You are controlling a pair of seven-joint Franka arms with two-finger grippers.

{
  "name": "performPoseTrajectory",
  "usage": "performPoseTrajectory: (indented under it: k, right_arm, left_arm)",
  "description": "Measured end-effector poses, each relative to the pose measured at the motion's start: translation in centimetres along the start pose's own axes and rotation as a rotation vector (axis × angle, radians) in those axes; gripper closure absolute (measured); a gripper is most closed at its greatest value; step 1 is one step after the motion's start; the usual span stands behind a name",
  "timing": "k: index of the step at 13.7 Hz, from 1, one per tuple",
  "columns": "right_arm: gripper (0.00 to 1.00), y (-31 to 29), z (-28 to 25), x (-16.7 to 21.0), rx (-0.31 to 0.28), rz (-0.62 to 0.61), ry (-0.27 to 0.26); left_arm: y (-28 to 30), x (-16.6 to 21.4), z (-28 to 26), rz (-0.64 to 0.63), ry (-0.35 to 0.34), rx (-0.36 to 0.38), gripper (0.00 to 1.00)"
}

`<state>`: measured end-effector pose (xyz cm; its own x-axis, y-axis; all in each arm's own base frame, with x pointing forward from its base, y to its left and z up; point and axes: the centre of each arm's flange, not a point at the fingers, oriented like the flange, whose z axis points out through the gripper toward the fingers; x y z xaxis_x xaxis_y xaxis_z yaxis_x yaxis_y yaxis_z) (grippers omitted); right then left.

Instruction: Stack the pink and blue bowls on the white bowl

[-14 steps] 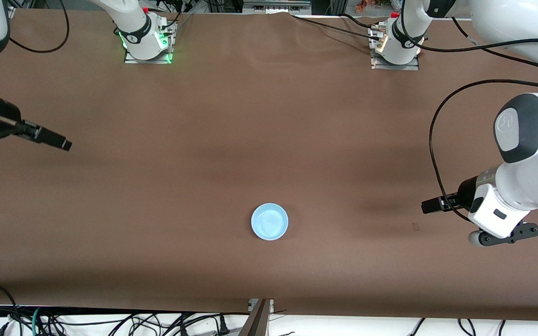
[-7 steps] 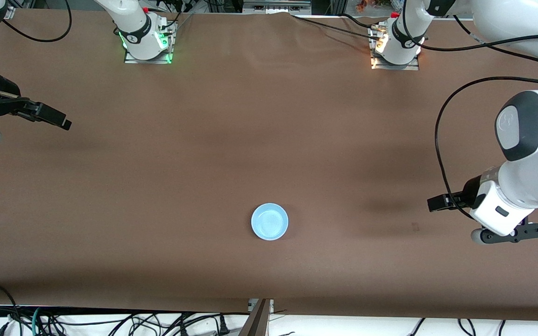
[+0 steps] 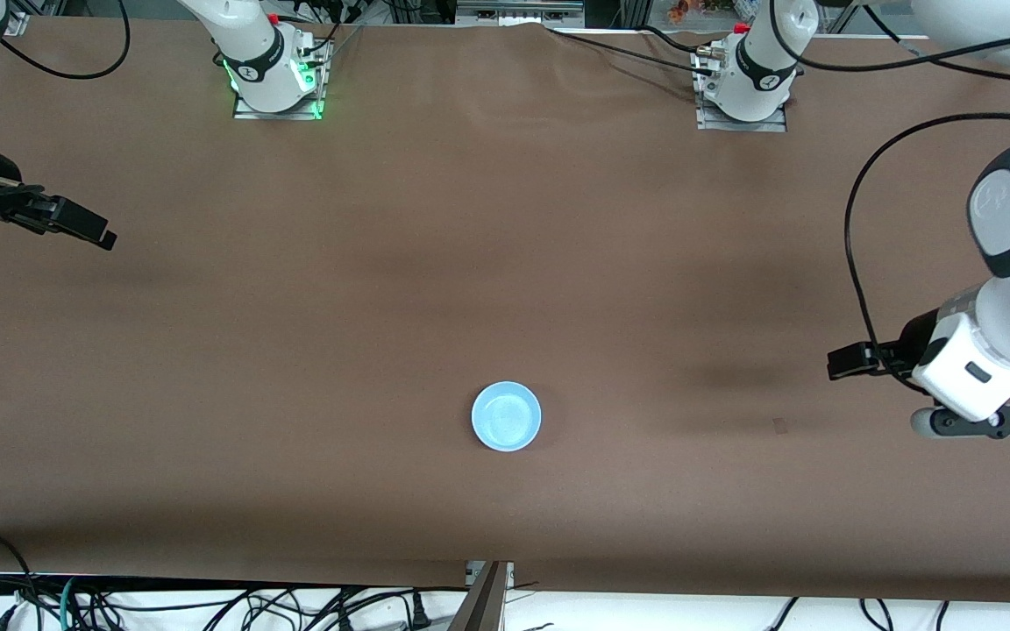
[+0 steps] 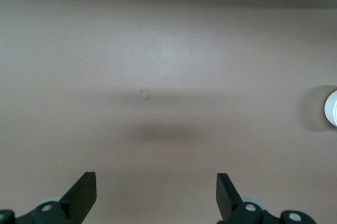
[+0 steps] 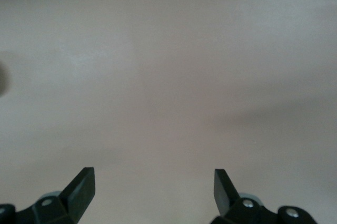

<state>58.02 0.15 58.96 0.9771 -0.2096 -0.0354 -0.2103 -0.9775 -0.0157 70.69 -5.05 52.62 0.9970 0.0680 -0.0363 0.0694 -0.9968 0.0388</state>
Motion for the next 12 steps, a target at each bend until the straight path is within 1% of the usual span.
performPoseTrajectory:
  k: [2,3,5,7,10,12]
  right_arm:
    - [0.0,-0.1,-0.1,0.2,-0.047,-0.098,0.012]
    - [0.0,-0.4,-0.1,0.2,-0.056,-0.136,0.013]
    - [0.0,-1.0,-0.1,0.2,-0.059,-0.171,0.013]
    - [0.0,-1.8,-0.2,0.0,-0.059,-0.191,0.015]
    - [0.0,-2.8,-0.2,-0.3,-0.06,-0.209,0.014]
    - [0.0,-3.6,-0.1,-0.6,-0.04,-0.197,0.004]
  left_arm:
    - [-0.9,-1.1,-0.9,0.008,-0.007,-0.016,0.0]
    - [-1.3,-1.7,-1.3,0.034,-0.013,-0.024,0.0]
    - [-2.7,-3.2,-1.7,0.081,-0.03,-0.044,0.0]
    - [-3.7,-4.7,-1.9,0.092,-0.044,-0.064,0.0]
    - [-4.5,-6.5,-2.0,0.098,-0.039,-0.092,0.0]
    - [-4.2,-7.4,-1.8,0.107,-0.045,-0.105,0.0]
